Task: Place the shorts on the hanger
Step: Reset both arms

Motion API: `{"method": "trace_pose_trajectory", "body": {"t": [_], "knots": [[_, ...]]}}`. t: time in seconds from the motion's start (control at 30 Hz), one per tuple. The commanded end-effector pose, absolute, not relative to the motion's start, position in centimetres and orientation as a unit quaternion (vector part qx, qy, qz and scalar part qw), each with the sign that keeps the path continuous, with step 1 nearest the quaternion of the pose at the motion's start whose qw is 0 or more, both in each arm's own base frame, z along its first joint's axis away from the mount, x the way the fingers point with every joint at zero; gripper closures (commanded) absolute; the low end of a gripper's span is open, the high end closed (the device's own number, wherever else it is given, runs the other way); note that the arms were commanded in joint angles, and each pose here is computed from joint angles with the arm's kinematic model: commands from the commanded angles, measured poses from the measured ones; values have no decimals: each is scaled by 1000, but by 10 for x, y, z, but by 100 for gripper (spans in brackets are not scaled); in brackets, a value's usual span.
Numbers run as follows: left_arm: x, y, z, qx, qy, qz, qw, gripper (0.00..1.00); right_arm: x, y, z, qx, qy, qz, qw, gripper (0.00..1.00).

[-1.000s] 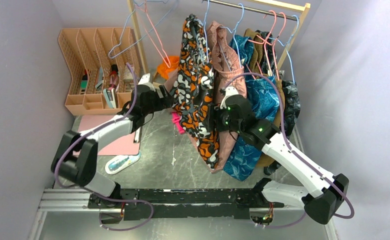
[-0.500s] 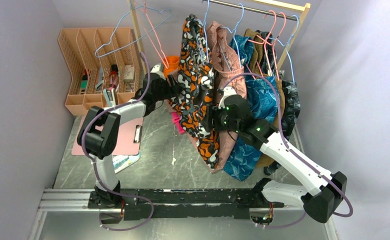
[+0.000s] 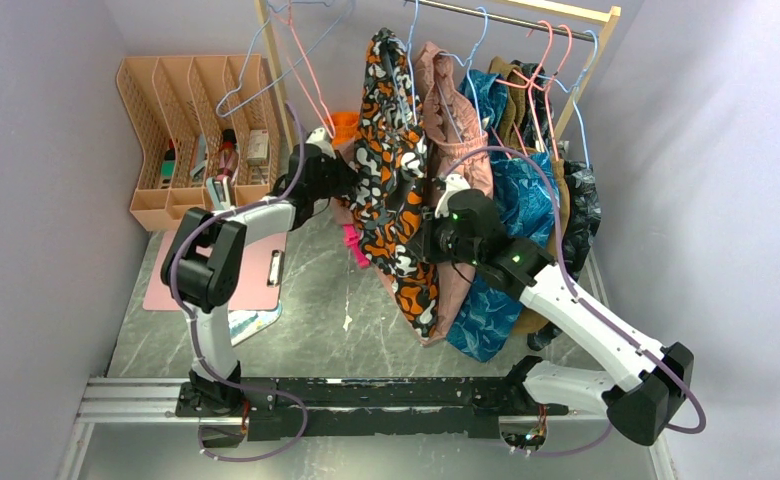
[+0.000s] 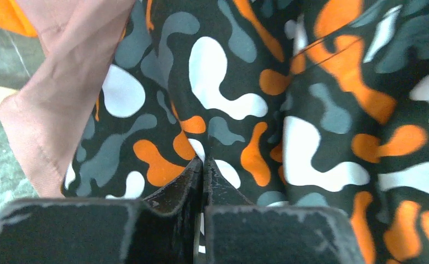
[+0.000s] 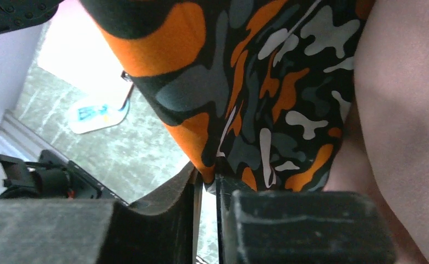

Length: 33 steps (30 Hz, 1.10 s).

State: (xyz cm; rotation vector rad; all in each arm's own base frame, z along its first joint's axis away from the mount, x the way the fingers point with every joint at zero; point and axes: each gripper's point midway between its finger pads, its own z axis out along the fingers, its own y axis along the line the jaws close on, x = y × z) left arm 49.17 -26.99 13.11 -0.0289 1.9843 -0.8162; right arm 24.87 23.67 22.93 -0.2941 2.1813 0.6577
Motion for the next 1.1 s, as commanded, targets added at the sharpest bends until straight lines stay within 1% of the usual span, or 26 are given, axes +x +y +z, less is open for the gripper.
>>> {"method": "trace_pose_trajectory", "body": {"t": [0.0, 0.07, 0.1, 0.23, 0.43, 0.53, 0.67, 0.7, 0.73, 0.77, 0.8, 0.83, 0.9, 0.93, 1.0, 1.03, 1.07], "knots": [[499, -271, 219, 18, 752, -357, 553, 93, 243, 253, 274, -116, 826, 333, 440, 89], [499, -272, 241, 26, 742, -360, 565, 93, 240, 257, 293, -115, 807, 360, 453, 98], [499, -272, 253, 30, 737, -362, 570, 93, 239, 258, 301, -112, 801, 372, 456, 100], [497, -273, 285, 40, 723, -367, 584, 93, 233, 265, 326, -113, 781, 405, 461, 100], [496, -266, 312, 39, 712, -355, 604, 93, 223, 270, 354, -112, 754, 450, 466, 100], [498, -265, 305, 39, 720, -349, 598, 93, 217, 271, 355, -116, 748, 463, 461, 100], [499, -266, 270, 30, 745, -345, 570, 93, 216, 265, 323, -113, 779, 434, 438, 100], [499, -265, 259, 27, 751, -342, 564, 93, 215, 263, 312, -114, 787, 426, 430, 98], [498, -264, 249, 24, 758, -339, 557, 90, 213, 262, 302, -116, 795, 419, 422, 87], [497, -263, 237, 22, 766, -334, 548, 84, 211, 260, 292, -118, 804, 411, 412, 74], [496, -261, 227, 19, 773, -330, 542, 78, 209, 258, 283, -121, 812, 404, 403, 62], [494, -260, 221, 18, 777, -327, 537, 68, 207, 256, 276, -122, 819, 396, 396, 53], [489, -258, 213, 16, 784, -324, 530, 50, 205, 250, 266, -126, 831, 377, 388, 41], [486, -256, 210, 16, 786, -323, 527, 43, 205, 246, 265, -128, 834, 369, 389, 37], [479, -252, 208, 16, 791, -317, 523, 35, 204, 240, 268, -134, 836, 355, 395, 28], [475, -249, 209, 17, 793, -312, 523, 29, 204, 237, 271, -138, 837, 348, 399, 18], [471, -246, 209, 16, 797, -306, 520, 26, 204, 235, 277, -144, 837, 341, 404, 12]]}}
